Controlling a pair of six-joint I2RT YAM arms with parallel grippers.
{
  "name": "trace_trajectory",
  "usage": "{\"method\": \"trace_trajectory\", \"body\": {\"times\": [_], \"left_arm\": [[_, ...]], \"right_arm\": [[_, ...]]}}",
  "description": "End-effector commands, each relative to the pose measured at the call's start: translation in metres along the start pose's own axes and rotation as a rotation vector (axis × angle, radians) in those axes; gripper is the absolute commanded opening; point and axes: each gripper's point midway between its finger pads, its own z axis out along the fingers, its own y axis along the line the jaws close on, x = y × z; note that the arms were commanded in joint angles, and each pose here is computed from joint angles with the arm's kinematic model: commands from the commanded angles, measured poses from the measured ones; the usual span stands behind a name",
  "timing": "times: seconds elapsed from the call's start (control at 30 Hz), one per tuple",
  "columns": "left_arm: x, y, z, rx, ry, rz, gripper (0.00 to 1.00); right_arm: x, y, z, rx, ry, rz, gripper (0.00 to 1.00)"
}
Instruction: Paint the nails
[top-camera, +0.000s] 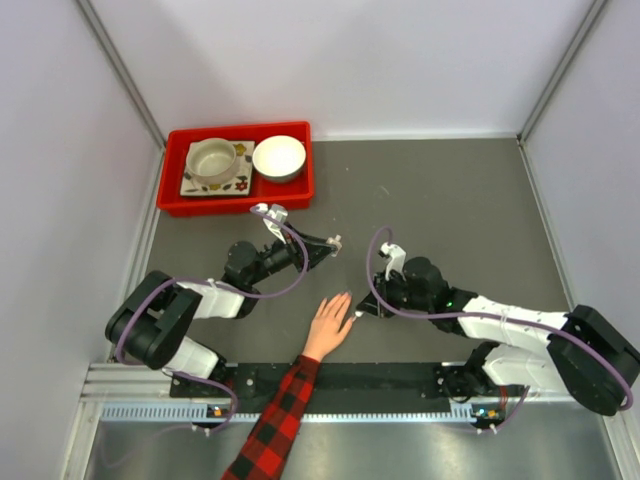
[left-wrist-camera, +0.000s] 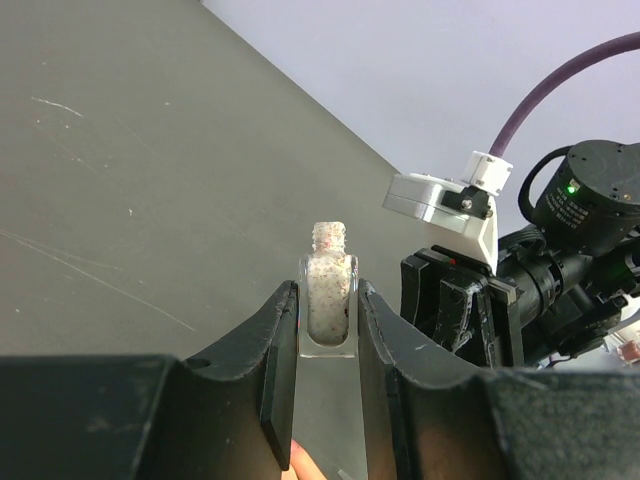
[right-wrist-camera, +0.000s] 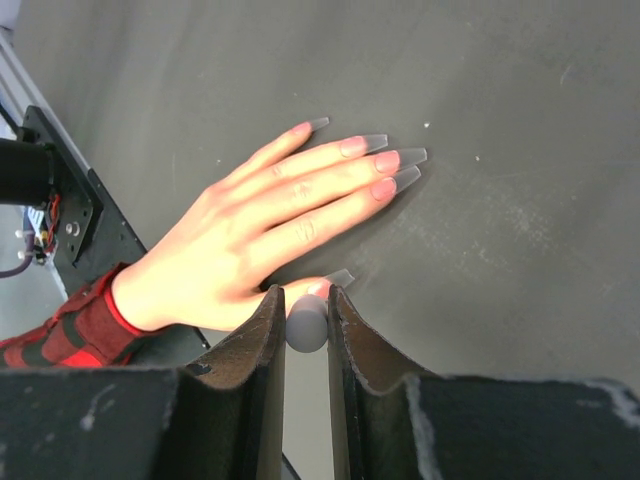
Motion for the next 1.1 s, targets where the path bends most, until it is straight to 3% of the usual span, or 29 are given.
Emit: {"method": "trace_trajectory", "body": {"times": [0.0, 1.07], "left_arm": [[-0.062, -0.047, 0.005, 0.177, -0.216, 0.182, 0.0], [-0.062, -0.049, 0.006, 0.189, -0.206, 0.192, 0.0]], "right_arm": [[-0.026, 0.025, 0.002, -0.076, -0.061, -0.055, 0.0], [-0.029, 0.017, 0.01, -0.03, -0.045, -0.067, 0.0]]}}
